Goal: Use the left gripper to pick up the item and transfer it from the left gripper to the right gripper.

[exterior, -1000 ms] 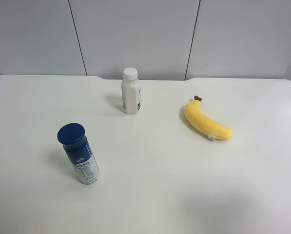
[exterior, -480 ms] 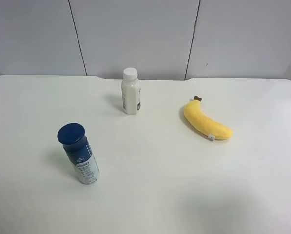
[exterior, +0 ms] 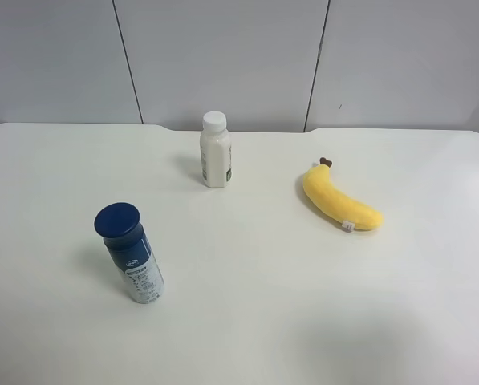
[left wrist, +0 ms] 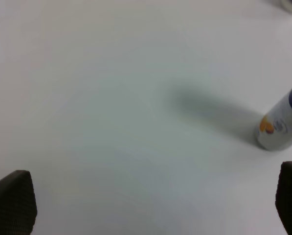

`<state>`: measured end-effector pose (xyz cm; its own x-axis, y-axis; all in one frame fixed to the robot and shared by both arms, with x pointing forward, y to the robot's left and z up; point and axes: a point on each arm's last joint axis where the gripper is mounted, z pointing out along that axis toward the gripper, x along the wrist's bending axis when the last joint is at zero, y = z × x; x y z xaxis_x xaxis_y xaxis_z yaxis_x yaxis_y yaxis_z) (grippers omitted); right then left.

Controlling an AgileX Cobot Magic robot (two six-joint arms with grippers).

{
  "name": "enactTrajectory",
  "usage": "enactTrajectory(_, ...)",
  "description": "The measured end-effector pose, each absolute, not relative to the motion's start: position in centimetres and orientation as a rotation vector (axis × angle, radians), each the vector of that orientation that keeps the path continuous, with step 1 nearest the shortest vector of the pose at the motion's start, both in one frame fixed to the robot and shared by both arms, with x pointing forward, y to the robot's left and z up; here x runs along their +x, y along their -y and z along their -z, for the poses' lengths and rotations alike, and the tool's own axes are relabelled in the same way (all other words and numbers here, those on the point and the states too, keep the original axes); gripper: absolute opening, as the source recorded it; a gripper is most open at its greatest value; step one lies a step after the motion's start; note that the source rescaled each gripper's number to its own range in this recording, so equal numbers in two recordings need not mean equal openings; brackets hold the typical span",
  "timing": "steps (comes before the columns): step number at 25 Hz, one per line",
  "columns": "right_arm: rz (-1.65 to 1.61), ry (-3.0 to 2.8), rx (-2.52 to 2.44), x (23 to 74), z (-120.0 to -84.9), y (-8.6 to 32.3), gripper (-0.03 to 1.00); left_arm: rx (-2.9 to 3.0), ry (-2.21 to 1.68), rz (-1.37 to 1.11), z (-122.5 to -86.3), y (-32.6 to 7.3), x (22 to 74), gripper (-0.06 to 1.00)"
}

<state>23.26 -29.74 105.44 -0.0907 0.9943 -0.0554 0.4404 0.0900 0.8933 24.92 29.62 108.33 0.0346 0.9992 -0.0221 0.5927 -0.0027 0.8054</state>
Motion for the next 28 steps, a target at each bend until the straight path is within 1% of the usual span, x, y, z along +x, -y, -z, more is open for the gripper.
enactTrajectory(4,-0.955,-1.635,1.442,23.3,-105.4,29.7,1.0,1.783,-1.65,-0.746,-110.7,-29.6,26.9,1.0)
enactTrajectory(8,-0.955,-1.635,1.442,23.3,-105.4,29.7,1.0,1.864,-1.591,-0.688,-112.8,-29.3,28.9,1.0)
enactTrajectory(13,-0.955,-1.635,1.442,23.3,-105.4,29.7,1.0,1.985,-1.476,-0.597,-114.2,-28.2,31.2,1.0)
enactTrajectory(17,-0.955,-1.635,1.442,23.3,-105.4,29.7,1.0,2.104,-1.395,-0.499,-114.0,-26.8,32.9,1.0)
enactTrajectory(23,-0.955,-1.635,1.442,23.3,-105.4,29.7,1.0,2.273,-1.305,-0.345,-112.6,-24.1,35.0,1.0)
enactTrajectory(28,-0.955,-1.635,1.442,23.3,-105.4,29.7,1.0,2.386,-1.238,-0.263,-111.4,-22.0,36.2,1.0)
